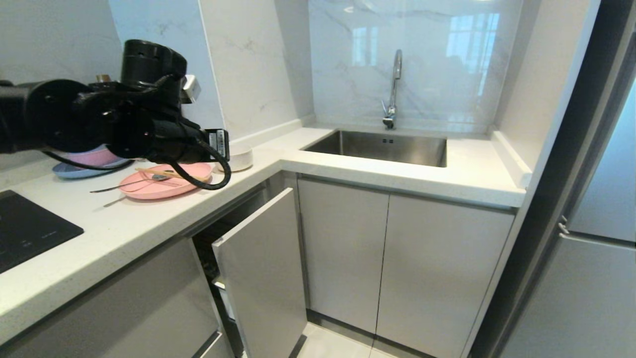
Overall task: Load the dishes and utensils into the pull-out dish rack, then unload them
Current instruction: Open the cupboard
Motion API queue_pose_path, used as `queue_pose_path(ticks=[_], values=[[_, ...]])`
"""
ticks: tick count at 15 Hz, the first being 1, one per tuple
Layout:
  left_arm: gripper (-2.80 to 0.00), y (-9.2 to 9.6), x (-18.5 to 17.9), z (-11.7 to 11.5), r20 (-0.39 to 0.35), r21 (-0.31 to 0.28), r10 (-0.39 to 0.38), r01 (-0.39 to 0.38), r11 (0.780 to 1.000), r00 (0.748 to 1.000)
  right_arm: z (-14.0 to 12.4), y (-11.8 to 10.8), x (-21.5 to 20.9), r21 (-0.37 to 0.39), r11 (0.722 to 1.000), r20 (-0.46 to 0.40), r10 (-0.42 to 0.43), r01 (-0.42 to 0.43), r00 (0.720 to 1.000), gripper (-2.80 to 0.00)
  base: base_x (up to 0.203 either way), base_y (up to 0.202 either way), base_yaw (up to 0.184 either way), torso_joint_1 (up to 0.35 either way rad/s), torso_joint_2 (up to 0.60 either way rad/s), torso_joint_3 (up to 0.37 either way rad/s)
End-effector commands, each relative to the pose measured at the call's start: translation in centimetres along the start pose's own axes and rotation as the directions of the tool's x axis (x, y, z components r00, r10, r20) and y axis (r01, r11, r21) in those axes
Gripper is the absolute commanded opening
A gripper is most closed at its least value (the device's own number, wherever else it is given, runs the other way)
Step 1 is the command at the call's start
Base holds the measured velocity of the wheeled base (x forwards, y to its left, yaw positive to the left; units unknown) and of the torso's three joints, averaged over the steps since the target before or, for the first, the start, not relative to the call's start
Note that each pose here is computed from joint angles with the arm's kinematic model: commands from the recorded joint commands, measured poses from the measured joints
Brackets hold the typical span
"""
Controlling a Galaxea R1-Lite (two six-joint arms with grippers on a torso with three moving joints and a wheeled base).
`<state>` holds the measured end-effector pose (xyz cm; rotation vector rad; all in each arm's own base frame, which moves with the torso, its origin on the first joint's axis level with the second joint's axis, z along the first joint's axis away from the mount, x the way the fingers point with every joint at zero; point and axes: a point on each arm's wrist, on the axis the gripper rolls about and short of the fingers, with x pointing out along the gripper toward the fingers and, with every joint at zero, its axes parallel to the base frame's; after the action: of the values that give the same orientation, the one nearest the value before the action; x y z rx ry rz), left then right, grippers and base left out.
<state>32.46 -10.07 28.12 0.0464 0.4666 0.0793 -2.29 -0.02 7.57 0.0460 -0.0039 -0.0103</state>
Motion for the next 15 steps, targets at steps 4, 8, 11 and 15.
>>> queue_pose_path(ticks=[4,8,11,15], values=[[-2.80,-2.2,4.8,-1.6,-0.176,-0.021,0.065,-0.070,0.997,0.982,0.0,0.0,0.0,0.000,1.000,-0.001,0.000,0.000,1.000,-2.80,0.000,0.000,0.000,0.000,0.00,0.000],[-2.80,-2.5,7.0,-3.0,-0.263,0.032,0.142,-0.139,0.990,0.954,0.0,0.0,0.0,0.000,1.000,-0.001,0.000,0.000,1.000,-2.80,0.000,0.000,0.000,0.000,0.00,0.000],[-2.80,-2.2,8.6,-3.7,-0.290,0.054,0.183,-0.174,0.983,0.940,0.0,0.0,0.0,0.000,1.000,-0.001,0.000,0.000,1.000,-2.80,0.000,0.000,0.000,0.000,0.00,0.000],[-2.80,-2.0,10.5,-4.7,-0.325,0.103,0.198,-0.174,0.979,0.925,0.0,0.0,0.0,0.000,1.000,-0.001,0.001,-0.001,1.000,-2.80,0.000,0.000,0.000,0.000,0.00,0.000]])
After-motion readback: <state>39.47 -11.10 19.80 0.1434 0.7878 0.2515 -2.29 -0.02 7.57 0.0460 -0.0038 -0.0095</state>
